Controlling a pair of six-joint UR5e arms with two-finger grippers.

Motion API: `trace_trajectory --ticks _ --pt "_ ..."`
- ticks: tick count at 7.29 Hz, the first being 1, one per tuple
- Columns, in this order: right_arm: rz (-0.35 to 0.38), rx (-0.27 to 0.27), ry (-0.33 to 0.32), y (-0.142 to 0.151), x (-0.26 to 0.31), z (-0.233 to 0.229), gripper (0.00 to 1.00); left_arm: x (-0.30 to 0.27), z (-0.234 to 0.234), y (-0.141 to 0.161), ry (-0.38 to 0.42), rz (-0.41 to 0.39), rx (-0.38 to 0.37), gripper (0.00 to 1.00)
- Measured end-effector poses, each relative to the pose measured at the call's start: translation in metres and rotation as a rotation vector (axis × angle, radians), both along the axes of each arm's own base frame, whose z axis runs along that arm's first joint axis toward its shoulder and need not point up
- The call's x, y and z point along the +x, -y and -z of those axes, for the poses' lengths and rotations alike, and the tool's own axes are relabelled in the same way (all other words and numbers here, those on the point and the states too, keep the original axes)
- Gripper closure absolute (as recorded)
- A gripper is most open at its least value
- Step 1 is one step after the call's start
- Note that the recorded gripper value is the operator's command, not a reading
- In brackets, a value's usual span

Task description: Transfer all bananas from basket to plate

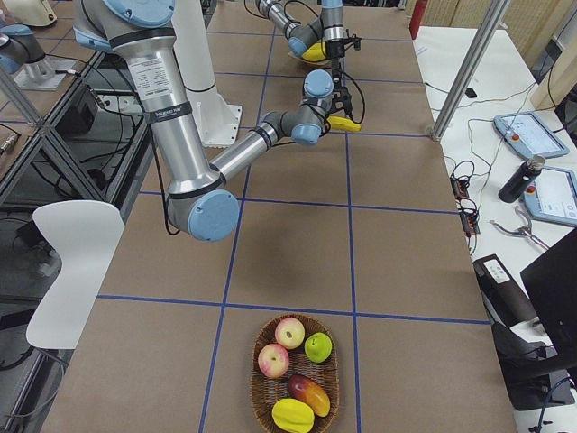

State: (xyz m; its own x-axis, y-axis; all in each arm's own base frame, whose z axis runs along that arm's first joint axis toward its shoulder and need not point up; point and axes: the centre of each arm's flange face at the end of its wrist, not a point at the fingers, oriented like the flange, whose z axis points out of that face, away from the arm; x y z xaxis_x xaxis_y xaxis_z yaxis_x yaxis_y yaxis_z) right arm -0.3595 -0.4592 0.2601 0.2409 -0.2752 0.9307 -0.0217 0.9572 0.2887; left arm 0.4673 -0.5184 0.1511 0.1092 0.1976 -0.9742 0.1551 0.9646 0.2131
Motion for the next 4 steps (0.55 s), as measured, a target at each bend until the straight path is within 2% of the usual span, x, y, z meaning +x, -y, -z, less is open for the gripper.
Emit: trace_trajectory --ticks 2,4 --pt "0.014 0.012 0.073 -0.013 -0.013 0.018 1.00 0.002 0.016 -0.010 -0.062 -0.013 0.025 0.01" --pt "0.007 0.032 0.115 -0.022 -0.025 0.033 1.00 0.007 0.030 -0.020 -0.110 -0.028 -0.001 0.01"
